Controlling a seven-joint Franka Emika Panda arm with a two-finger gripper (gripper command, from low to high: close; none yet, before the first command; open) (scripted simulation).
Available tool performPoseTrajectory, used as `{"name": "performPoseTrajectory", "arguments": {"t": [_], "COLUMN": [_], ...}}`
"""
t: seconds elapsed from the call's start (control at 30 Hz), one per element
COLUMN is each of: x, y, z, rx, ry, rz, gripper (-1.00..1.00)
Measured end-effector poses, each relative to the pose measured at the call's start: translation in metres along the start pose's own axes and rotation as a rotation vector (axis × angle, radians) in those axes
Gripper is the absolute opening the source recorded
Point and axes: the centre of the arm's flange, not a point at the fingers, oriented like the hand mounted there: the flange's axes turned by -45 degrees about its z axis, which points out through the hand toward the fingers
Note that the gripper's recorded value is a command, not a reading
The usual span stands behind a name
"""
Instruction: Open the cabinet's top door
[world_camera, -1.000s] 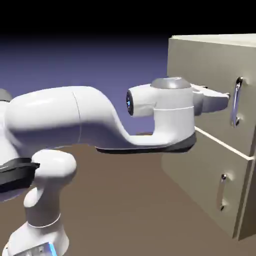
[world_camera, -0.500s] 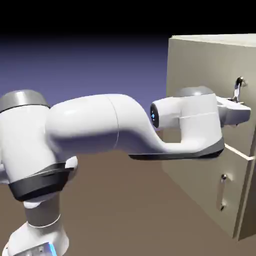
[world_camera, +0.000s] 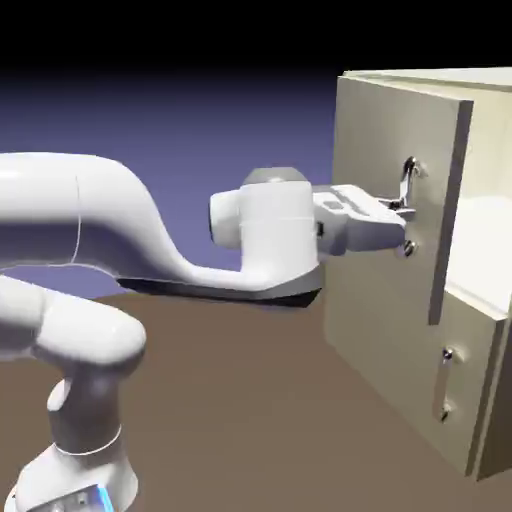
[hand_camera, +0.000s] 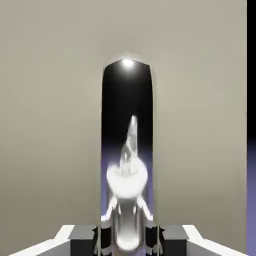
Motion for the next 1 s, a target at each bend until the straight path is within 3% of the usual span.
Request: {"name": "performPoseTrajectory", "arguments": {"t": [0.43,1.0], "x": [0.000,0.000], "y": [-0.050,-0.121], "z": [-0.109,-0.199], "rx": [-0.244,-0.481], "ry": [0.000,0.000], "rz": [0.000,0.001], "gripper": [-1.00,-1.00]}}
